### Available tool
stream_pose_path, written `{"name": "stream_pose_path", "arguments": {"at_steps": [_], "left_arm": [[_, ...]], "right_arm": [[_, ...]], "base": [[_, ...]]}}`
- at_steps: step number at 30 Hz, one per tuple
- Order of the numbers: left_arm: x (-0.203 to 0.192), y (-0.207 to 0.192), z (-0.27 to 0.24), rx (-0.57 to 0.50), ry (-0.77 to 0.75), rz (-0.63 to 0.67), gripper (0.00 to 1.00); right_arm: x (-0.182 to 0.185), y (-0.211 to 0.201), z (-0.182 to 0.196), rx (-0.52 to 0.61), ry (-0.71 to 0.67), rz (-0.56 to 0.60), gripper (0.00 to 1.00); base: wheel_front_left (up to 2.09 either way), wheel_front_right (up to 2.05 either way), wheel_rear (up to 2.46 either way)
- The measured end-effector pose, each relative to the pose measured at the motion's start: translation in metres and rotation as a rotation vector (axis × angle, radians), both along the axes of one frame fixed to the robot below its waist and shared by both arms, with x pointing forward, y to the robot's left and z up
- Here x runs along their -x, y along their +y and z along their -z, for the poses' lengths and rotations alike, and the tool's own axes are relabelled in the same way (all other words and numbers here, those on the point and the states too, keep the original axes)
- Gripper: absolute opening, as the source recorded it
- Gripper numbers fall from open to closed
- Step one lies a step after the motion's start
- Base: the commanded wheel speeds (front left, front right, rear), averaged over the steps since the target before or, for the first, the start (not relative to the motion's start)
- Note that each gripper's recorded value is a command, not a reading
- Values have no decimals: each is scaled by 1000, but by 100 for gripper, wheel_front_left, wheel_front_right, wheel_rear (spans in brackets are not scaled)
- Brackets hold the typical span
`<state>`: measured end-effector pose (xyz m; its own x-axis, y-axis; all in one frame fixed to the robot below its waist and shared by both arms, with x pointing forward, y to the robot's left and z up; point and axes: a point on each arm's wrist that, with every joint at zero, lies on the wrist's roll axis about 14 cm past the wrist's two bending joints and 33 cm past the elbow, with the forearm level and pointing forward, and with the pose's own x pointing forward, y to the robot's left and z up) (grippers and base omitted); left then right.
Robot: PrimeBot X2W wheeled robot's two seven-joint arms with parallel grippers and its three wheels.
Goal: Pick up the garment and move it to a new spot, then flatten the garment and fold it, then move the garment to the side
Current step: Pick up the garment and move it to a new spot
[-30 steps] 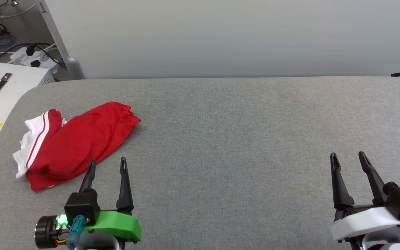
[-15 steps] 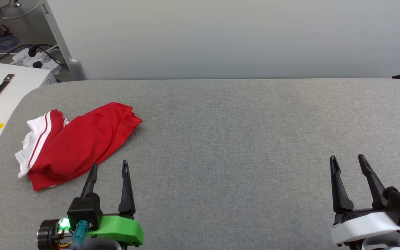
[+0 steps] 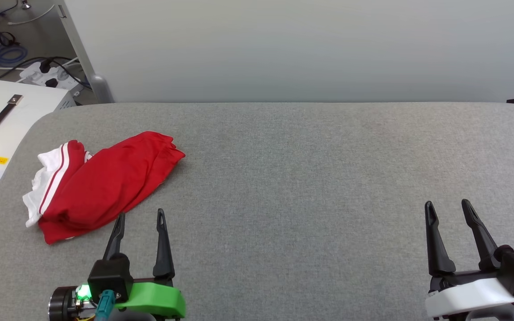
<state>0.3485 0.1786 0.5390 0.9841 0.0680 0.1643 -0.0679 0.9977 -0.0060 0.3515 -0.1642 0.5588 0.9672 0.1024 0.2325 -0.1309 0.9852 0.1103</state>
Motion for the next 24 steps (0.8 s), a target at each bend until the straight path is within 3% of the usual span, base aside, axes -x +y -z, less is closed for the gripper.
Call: {"name": "stream_pose_path", "arguments": {"at_steps": [13,24], "left_arm": [[5,10,-1,-3,-18,-43,100],[22,47,2,-8,-6,-170,100]], "right_arm": [[-3,8,-8,-4,-41,-25,100],[-21,47,-6,4,-40,-140,100]], "base": [[0,0,0],[0,0,0]]}}
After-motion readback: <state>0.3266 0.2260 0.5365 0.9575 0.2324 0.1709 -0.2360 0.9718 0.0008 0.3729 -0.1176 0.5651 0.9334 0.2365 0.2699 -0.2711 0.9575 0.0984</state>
